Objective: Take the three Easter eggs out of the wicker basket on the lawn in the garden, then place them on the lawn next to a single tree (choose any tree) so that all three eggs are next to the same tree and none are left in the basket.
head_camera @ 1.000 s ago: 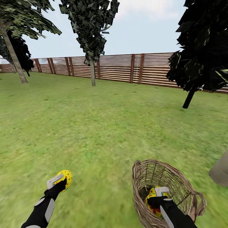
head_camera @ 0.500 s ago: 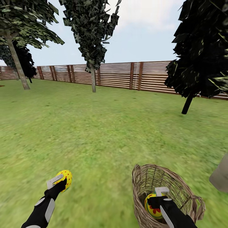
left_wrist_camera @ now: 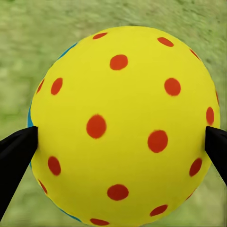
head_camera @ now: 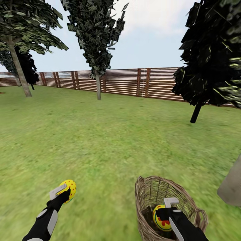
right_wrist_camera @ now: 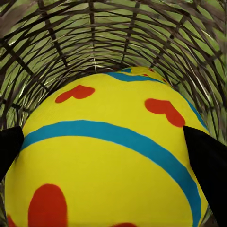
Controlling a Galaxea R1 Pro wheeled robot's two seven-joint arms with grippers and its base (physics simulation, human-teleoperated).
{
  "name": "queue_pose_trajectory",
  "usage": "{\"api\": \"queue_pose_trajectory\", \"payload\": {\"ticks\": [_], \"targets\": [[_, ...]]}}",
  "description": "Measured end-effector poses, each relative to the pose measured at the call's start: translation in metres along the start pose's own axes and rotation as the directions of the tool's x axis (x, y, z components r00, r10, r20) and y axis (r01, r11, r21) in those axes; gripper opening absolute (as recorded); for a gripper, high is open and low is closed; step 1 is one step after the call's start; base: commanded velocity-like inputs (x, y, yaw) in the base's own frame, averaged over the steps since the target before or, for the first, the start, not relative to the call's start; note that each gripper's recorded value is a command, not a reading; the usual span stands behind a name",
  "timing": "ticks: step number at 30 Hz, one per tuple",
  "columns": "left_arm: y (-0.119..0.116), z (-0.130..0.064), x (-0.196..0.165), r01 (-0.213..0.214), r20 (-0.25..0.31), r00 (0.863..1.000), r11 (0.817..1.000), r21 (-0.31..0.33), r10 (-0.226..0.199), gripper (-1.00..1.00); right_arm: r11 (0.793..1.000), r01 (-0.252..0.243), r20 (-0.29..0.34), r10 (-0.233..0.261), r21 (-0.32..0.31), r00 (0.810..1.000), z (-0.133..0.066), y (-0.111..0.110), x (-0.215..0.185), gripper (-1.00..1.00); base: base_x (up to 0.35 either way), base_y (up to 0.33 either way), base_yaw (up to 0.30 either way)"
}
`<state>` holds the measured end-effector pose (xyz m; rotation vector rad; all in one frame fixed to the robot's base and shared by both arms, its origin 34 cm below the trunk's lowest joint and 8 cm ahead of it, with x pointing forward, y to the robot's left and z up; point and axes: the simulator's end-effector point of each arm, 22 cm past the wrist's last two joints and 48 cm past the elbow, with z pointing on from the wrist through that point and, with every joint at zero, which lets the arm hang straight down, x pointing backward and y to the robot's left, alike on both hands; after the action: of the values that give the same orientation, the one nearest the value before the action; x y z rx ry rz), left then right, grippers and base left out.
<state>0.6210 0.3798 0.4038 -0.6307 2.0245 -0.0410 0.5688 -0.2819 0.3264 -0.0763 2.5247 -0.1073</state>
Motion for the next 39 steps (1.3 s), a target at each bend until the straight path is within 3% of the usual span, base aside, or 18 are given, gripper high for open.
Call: {"api": "queue_pose_trajectory", "payload": {"ticks": [22,27,30,33,35,36,37,39], "targets": [[-0.022,-0.016,-0.043,-0.003,0.0,1.0,1.0,0.005,0.003,-1.0,1.0,0.0,-0.001,0.0,-0.002,1.0,-0.033,-0.004,-0.038,-1.0,0.0,0.0,0.0],[-0.051,-0.022,-0.061,-0.008,0.022,1.0,0.99,0.142,0.005,-1.0,1.0,0.0,-0.001,0.0,-0.001,1.0,-0.04,-0.006,-0.046,-1.0,0.0,0.0,0.0],[-0.047,-0.025,-0.077,-0.019,0.055,0.998,0.99,0.141,0.012,-1.0,1.0,0.0,-0.001,0.0,0.001,1.0,-0.045,-0.008,-0.051,-1.0,0.0,0.0,0.0],[-0.047,-0.027,-0.082,-0.024,0.048,0.999,0.99,0.138,0.018,-1.0,1.0,0.001,-0.001,-0.001,0.001,1.0,-0.049,-0.008,-0.056,-1.0,0.0,0.0,0.0],[-0.035,-0.027,-0.084,-0.028,0.018,0.999,0.992,0.122,0.026,-1.0,1.0,0.001,-0.001,-0.001,0.0,1.0,-0.052,-0.009,-0.059,-1.0,0.0,0.0,0.0],[-0.024,-0.027,-0.083,-0.026,-0.025,0.999,0.994,0.108,0.029,-1.0,1.0,0.001,-0.004,-0.001,-0.001,1.0,-0.054,-0.009,-0.06,-1.0,0.0,0.0,0.0],[-0.014,-0.028,-0.078,-0.019,-0.082,0.996,0.995,0.096,0.027,-1.0,1.0,0.001,-0.006,-0.001,-0.001,1.0,-0.055,-0.008,-0.062,-1.0,0.0,0.0,0.0],[-0.001,-0.034,-0.06,0.01,-0.227,0.974,0.997,0.073,0.007,-1.0,1.0,0.001,-0.008,-0.001,-0.002,1.0,-0.058,-0.008,-0.064,-1.0,0.0,0.0,0.0]]}}
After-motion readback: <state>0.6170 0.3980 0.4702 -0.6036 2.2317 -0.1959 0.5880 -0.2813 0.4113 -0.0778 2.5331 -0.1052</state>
